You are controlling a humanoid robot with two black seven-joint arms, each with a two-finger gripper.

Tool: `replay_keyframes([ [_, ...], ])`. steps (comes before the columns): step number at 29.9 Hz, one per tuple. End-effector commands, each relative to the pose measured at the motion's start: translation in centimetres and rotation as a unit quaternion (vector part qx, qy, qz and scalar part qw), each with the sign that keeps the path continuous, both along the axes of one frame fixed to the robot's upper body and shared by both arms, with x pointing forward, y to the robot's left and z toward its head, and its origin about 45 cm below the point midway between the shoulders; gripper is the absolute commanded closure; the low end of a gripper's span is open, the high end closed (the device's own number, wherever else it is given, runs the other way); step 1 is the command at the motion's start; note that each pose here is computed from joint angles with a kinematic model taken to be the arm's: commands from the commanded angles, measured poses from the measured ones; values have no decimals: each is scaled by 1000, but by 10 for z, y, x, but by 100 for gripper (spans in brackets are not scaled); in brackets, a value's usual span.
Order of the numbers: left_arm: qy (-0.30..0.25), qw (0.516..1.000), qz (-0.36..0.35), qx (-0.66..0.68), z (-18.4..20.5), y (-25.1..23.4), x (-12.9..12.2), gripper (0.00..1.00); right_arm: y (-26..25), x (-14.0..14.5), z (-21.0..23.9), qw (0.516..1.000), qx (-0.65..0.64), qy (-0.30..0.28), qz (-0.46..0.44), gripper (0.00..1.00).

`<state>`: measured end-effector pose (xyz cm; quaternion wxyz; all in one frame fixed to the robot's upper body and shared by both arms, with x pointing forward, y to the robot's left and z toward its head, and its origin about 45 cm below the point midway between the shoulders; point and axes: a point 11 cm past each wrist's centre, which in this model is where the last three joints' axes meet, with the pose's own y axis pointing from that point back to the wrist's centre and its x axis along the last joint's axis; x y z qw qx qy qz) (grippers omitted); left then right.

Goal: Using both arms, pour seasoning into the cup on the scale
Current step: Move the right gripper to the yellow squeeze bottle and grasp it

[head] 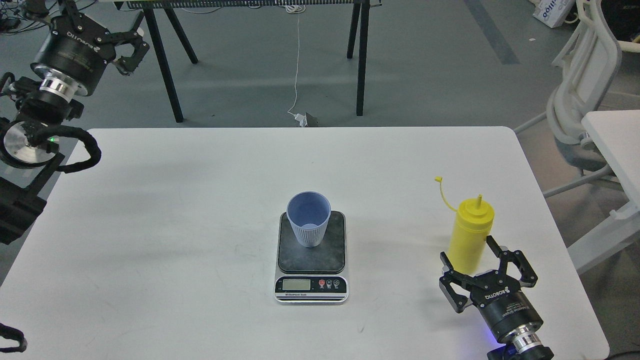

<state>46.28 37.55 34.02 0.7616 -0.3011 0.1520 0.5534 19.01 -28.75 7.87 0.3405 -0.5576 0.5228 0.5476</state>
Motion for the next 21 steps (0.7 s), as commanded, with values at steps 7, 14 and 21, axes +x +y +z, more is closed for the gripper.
replay_keyframes([
  [7,-1,1000,5,4,2,4,0,0,-5,-9,-5,1000,-2,12,-8,3],
  [14,-1,1000,6,5,3,6,-1,0,-21,-14,-18,999,-21,29,-29,3],
  [21,-3,1000,12,12,7,13,-2,0,-38,-13,-27,997,-32,42,-59,3],
])
